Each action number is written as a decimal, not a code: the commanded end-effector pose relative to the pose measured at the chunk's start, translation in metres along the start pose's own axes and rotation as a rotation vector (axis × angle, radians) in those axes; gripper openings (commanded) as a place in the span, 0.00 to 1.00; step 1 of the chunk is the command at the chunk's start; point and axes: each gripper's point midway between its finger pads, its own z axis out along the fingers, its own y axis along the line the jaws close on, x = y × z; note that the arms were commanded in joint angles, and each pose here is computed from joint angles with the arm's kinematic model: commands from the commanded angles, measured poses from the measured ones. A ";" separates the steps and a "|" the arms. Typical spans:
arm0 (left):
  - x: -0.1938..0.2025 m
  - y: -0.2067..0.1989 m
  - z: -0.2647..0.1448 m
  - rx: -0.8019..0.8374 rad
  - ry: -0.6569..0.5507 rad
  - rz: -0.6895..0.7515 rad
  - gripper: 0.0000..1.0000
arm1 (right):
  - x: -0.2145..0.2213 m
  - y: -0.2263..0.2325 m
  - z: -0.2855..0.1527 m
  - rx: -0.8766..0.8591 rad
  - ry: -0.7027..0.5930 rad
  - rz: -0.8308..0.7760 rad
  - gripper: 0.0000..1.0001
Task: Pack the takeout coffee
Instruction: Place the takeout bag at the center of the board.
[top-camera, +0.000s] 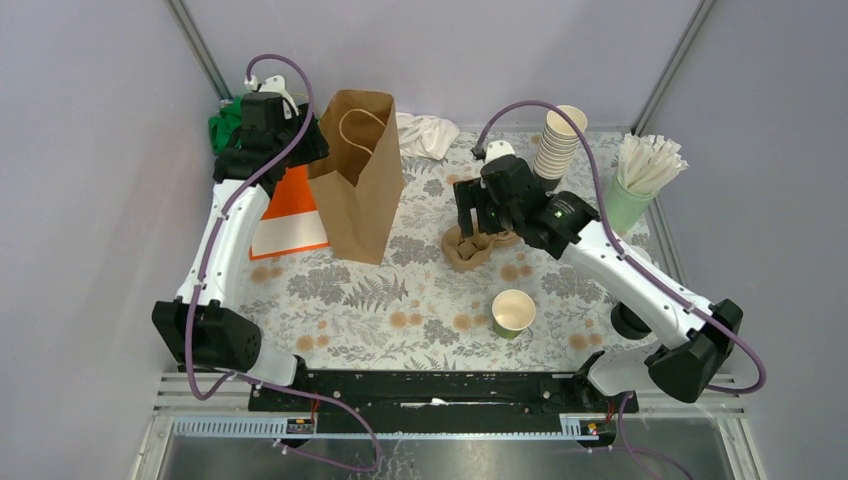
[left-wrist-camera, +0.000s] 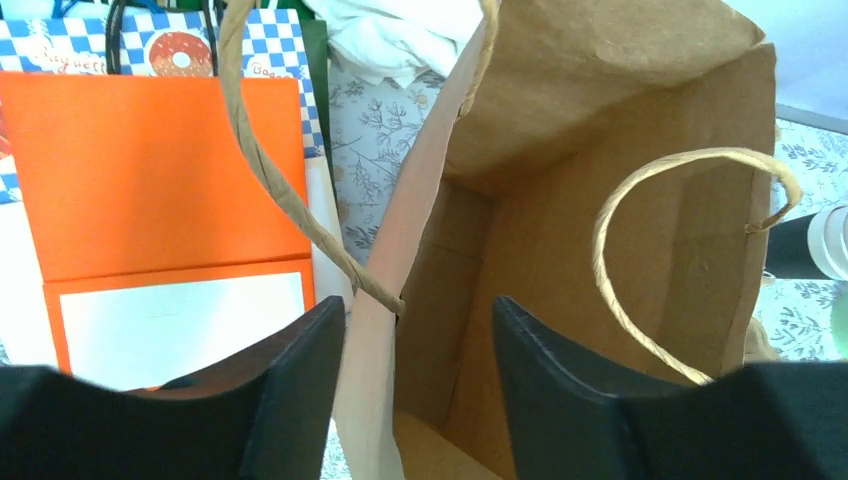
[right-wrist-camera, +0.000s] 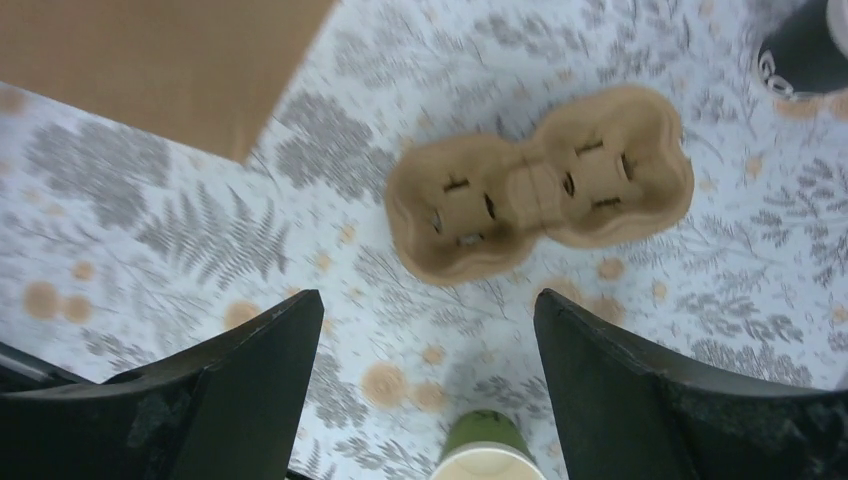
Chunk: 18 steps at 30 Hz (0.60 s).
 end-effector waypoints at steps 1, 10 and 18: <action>-0.037 -0.012 -0.025 0.049 -0.126 -0.009 0.63 | 0.029 -0.006 0.017 -0.037 0.091 -0.133 0.84; -0.023 -0.084 -0.100 0.254 -0.152 -0.002 0.98 | 0.046 -0.032 0.082 -0.032 0.174 -0.153 0.93; 0.099 -0.161 -0.149 0.522 0.017 -0.157 0.91 | 0.071 -0.061 0.123 -0.016 0.268 -0.172 0.88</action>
